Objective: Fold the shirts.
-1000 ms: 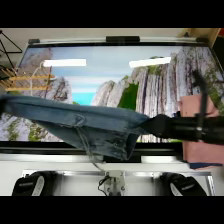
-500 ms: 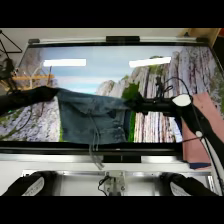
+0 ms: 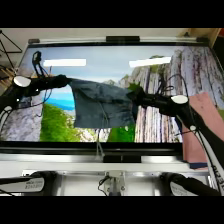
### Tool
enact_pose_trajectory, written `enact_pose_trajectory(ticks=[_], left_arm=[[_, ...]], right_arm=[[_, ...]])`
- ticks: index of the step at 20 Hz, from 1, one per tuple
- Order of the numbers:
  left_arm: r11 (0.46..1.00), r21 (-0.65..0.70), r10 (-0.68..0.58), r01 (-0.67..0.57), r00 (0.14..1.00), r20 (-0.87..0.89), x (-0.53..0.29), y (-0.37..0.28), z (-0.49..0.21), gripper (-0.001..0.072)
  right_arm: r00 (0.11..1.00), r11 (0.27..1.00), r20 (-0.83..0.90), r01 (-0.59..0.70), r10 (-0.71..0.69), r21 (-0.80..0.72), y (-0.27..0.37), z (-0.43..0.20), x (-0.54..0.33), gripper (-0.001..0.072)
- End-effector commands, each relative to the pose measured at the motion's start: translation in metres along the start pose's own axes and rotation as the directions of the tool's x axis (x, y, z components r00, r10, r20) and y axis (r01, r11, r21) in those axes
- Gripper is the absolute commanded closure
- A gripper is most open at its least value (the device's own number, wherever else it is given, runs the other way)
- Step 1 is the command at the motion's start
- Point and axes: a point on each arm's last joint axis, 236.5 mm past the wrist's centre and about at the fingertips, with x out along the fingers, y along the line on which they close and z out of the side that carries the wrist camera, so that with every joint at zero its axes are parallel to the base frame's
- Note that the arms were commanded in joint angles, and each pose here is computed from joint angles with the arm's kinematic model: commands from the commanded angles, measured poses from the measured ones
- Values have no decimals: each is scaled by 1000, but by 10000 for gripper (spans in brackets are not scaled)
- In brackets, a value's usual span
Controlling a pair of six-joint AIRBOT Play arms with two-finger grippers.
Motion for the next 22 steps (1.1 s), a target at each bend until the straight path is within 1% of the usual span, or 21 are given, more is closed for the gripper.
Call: enact_pose_trajectory(ticks=[1,2,4,6,7,9,11,13,14,15,16,17,18,19,22], left_arm=[[992,114,-41,57,990,-138,-7,-9,-27,641],[990,120,-44,73,972,-231,-13,-11,-50,641],[992,103,-27,72,921,-388,-29,-7,-97,642],[992,124,20,34,912,-410,-48,0,-118,643],[994,110,31,16,913,-407,-59,1,-124,643],[998,52,2,24,896,-445,-72,-8,-151,643],[998,-21,-64,62,856,-513,-70,-23,-193,643],[998,-33,-64,55,824,-563,-64,-25,-231,643],[999,-31,-48,37,828,-559,-60,-21,-239,642],[999,-41,-31,10,837,-547,-56,-15,-241,641],[999,-46,-20,-6,845,-534,-54,-12,-240,624],[999,-43,-15,-9,851,-525,-52,-11,-237,494],[999,-42,-15,-8,853,-522,-52,-11,-235,304],[999,-40,-21,0,853,-522,-53,-13,-231,230],[999,-30,-43,32,853,-521,-59,-22,-214,231]], right_arm=[[985,999,-171,10,-18,-48,-4,-42,-1,613],[975,998,-219,34,-43,-45,-9,-54,-3,614],[927,986,-336,146,-164,-78,-38,-81,-14,614],[850,948,-421,294,-316,-119,-74,-101,-33,613],[814,928,-447,345,-371,-141,-87,-107,-41,613],[785,906,-455,393,-420,-157,-99,-110,-48,613],[793,900,-431,408,-431,-150,-102,-104,-46,613],[784,875,-395,461,-479,-146,-113,-95,-48,613],[770,855,-377,497,-514,-150,-122,-91,-51,612],[761,839,-360,522,-539,-152,-127,-87,-53,574],[764,837,-347,527,-544,-150,-129,-84,-53,308],[770,840,-342,520,-539,-153,-127,-82,-51,30],[772,845,-347,508,-532,-167,-125,-83,-52,16],[769,845,-352,505,-534,-177,-125,-81,-55,16],[786,845,-310,506,-534,-173,-123,-60,-61,15]])
